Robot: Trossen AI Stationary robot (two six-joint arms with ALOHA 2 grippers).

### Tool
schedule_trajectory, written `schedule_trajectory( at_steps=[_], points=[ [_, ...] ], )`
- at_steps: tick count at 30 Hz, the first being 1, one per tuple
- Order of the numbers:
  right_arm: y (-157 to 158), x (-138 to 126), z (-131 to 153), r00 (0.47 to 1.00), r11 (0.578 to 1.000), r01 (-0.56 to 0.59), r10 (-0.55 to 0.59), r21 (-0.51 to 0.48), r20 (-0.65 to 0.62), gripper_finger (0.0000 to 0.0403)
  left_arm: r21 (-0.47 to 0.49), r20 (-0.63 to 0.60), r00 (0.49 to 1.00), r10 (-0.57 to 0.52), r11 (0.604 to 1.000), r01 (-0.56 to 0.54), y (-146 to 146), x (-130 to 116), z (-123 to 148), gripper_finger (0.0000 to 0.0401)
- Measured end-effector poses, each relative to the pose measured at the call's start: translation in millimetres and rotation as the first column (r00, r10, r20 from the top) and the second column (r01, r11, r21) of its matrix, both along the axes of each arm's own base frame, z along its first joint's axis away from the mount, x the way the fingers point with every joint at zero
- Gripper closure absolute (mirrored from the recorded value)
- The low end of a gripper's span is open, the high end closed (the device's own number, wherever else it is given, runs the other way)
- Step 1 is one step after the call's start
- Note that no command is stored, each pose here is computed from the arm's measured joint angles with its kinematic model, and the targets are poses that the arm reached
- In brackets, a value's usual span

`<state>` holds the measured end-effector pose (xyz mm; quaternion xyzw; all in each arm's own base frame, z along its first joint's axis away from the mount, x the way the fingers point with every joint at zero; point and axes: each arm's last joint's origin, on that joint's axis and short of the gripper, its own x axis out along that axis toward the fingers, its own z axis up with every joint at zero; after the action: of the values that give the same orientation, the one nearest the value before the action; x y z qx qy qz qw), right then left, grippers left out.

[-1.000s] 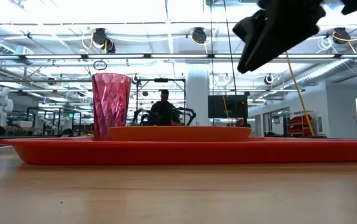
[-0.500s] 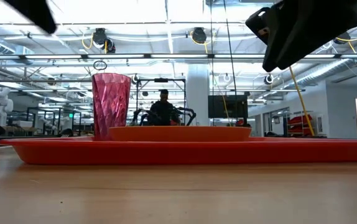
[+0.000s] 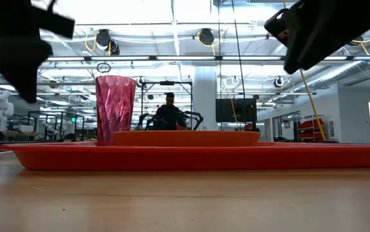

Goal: Pick and place plate/cup/fork/spoon on tray
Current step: Put the white orange fork on the right side of the orange plate

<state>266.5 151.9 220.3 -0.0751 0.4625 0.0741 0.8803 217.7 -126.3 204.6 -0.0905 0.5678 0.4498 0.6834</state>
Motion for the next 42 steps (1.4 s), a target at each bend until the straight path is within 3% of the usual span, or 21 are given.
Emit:
schedule_trajectory(
  at_steps=[5, 13, 19, 28, 42],
  points=[
    [7, -3, 0, 1.000, 1.000, -0.016, 0.016, 0.009, 0.003, 0.0321, -0.095, 0.047, 0.999, 0.013, 0.995, -0.008, 20, -3, -14, 0.0185],
    [7, -3, 0, 1.000, 1.000, -0.026, 0.026, 0.003, 0.007, 0.0321, -0.127, 0.095, 0.993, 0.065, 0.990, -0.052, 42, -20, -35, 0.0185],
    [7, -3, 1, 0.999, 1.000, -0.030, 0.030, 0.002, 0.012, 0.0321, -0.153, 0.065, 0.995, 0.081, 0.986, -0.071, 50, -29, -49, 0.0185],
    [8, 0, 3, 0.998, 0.999, -0.048, 0.048, 0.007, 0.044, 0.0321, -0.214, 0.112, 0.992, 0.056, 0.976, -0.031, 59, -25, -65, 0.0185],
    [9, 0, 3, 0.997, 0.999, -0.053, 0.052, 0.008, 0.051, 0.0321, -0.257, 0.135, 0.989, 0.053, 0.966, -0.017, 63, -19, -66, 0.0185]
  ],
)
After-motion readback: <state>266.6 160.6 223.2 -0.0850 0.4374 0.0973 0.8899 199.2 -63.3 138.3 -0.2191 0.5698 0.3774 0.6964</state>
